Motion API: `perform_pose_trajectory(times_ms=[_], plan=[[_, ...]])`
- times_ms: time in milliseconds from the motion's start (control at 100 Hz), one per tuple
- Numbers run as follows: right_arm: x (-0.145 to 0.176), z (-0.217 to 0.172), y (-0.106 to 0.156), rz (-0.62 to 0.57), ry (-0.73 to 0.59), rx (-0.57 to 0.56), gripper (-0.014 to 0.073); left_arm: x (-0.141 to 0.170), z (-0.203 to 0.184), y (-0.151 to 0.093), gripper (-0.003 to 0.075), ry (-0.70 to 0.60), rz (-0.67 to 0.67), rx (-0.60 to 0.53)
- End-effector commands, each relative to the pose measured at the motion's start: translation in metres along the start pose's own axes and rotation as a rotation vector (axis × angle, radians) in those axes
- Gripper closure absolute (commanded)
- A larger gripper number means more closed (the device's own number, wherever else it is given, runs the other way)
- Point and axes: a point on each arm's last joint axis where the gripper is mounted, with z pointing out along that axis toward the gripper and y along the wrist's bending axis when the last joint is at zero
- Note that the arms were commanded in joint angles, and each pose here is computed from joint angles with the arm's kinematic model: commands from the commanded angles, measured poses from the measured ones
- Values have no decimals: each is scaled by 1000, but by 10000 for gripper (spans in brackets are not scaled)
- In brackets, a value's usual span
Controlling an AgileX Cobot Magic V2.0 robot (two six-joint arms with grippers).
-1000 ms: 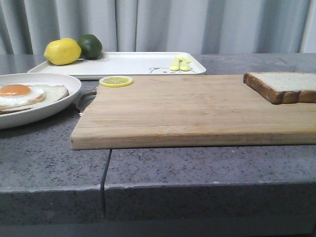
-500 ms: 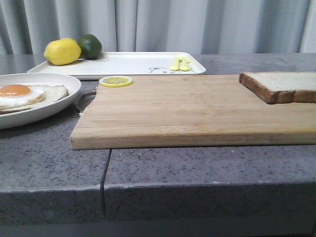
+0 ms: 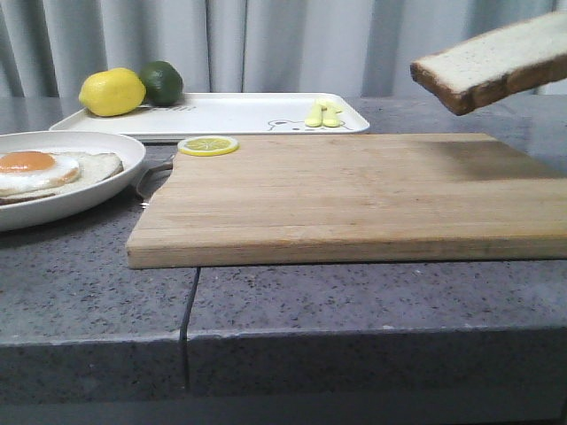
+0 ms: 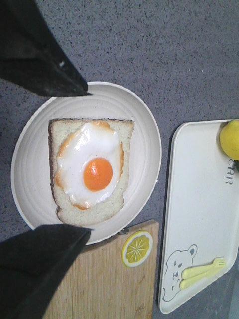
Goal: Place bread and move sandwich to tray
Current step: 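Lift the bread slice with the right gripper and carry it over the egg toast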
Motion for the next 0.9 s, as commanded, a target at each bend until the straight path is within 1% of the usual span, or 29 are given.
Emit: perform_pose_trajectory(times_ms=[0, 160, 250, 350, 430, 600, 720, 890], plan=[[-1, -8, 35, 1, -48, -146, 652, -15, -6, -4, 219, -93, -14, 17], [12, -3, 61, 27, -78, -201, 652, -15, -6, -4, 219, -93, -14, 17], [22, 8, 75, 4, -53, -183, 652, -15, -6, -4, 219, -93, -14, 17], [40, 23, 98, -36, -7, -177, 652, -15, -6, -4, 219, -93, -14, 17], [48, 30, 116, -64, -8, -165, 652, -15, -6, -4, 219, -93, -14, 17], [64, 47, 150, -59, 8, -159, 652, -15, -6, -4, 219, -93, -14, 17], [82, 65, 169, -47, 57, -162, 652, -15, -6, -4, 219, -93, -14, 17], [115, 103, 184, -24, 154, -142, 652, -15, -6, -4, 219, -93, -14, 17]])
